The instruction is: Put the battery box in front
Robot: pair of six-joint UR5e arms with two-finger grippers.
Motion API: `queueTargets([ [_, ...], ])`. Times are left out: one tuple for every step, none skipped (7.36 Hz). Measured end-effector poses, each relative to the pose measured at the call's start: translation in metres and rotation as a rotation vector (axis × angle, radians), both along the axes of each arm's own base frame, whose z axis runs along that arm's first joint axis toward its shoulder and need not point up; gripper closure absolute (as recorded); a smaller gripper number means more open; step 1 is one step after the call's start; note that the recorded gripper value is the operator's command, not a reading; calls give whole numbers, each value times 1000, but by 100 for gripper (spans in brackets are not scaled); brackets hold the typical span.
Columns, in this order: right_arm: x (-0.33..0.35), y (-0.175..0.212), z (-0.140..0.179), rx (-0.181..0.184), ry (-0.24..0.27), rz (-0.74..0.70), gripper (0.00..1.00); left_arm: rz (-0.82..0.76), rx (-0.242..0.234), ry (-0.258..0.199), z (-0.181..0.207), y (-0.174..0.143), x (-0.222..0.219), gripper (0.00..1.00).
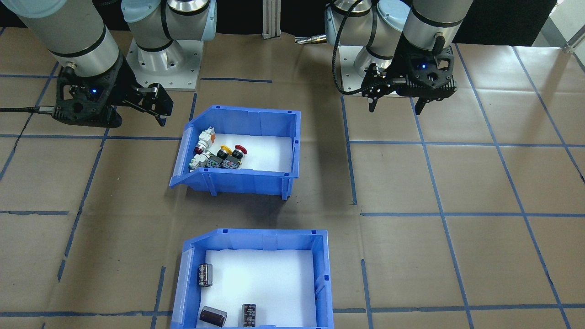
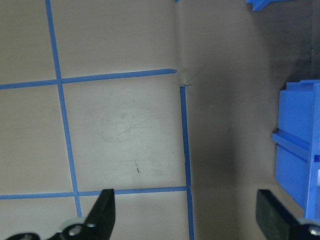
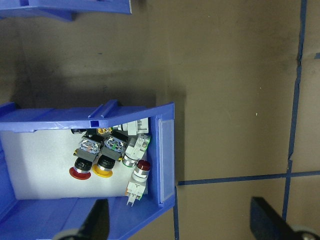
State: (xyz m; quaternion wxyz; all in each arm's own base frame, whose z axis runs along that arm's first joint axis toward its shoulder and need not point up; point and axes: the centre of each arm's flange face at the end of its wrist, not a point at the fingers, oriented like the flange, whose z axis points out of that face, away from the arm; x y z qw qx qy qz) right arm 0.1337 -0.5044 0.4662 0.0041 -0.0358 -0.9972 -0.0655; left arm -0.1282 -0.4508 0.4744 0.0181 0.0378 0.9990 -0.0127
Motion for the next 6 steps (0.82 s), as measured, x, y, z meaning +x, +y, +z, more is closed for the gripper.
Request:
queueTargets([
  [-1, 2, -4, 5, -1, -6, 0, -2, -3, 0, 2, 0, 0, 0],
  [-2, 4, -3, -5, 1, -10, 0, -4, -4, 0, 2, 0, 0, 0],
  [-3, 5, 0, -23, 5, -12, 0, -4, -4, 0, 2, 0, 0, 0],
  [-3, 6, 2, -36, 8, -13, 0, -5, -4, 1, 2, -1, 0, 0],
  [-3, 7, 3, -43, 9, -13, 0, -7, -5, 1, 3, -1, 0, 0],
  [-3, 7, 4, -50, 10, -13, 0, -8, -7, 0, 4, -1, 0, 0],
])
